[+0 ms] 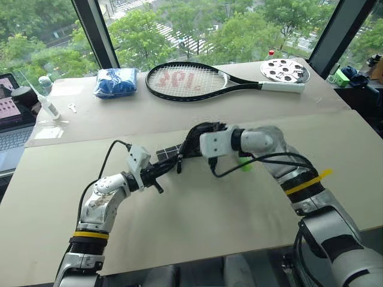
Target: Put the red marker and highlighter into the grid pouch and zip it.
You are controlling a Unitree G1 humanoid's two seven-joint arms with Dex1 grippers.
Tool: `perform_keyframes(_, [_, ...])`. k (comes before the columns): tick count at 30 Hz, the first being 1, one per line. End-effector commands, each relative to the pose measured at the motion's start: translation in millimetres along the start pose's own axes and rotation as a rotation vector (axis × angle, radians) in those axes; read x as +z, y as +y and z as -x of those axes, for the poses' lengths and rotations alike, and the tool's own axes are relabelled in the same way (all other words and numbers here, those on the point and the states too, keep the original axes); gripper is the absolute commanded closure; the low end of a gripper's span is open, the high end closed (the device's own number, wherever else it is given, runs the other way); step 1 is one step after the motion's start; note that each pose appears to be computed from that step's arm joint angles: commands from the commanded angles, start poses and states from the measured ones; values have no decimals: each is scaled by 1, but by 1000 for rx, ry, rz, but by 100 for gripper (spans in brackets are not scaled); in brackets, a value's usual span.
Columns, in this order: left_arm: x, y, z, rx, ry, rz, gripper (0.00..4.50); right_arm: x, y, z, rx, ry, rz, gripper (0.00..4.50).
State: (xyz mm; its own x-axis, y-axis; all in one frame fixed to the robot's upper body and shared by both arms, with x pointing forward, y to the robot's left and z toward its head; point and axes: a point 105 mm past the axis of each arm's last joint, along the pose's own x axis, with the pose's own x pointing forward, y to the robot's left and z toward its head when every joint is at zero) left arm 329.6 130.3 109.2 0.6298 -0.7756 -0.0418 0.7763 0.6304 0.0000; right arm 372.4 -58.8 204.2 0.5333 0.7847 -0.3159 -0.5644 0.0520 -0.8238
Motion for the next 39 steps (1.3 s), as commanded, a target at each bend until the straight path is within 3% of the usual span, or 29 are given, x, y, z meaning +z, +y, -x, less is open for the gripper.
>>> perform_keyframes(1, [12,2,2,14,-50,1,450,13,-33,37,-107,-77,-164,130])
perform_keyframes(4, [15,4,2,23,-64,11,450,7,-42,67,-153,-92,-334,130])
perform_keyframes(10, [13,5,4,21,-56,14,450,-23,-21,97,-219,48,-578,130])
perform_keyframes(13, [13,6,3,17,-53,16,450,-29,8,93,-202,99,-701,130])
perform_keyframes(19, [12,3,-2,-1,-52,17,450,-59,59,74,-176,278,-727,130])
perform_keyframes(26, [13,3,-2,-4,-54,12,450,-89,68,65,-226,373,-751,130])
perform_keyframes(32, [13,3,1,5,-52,10,450,-95,72,60,-229,379,-775,130])
perform_keyframes(39, [13,3,2,10,-52,8,450,-106,98,54,-184,418,-874,130])
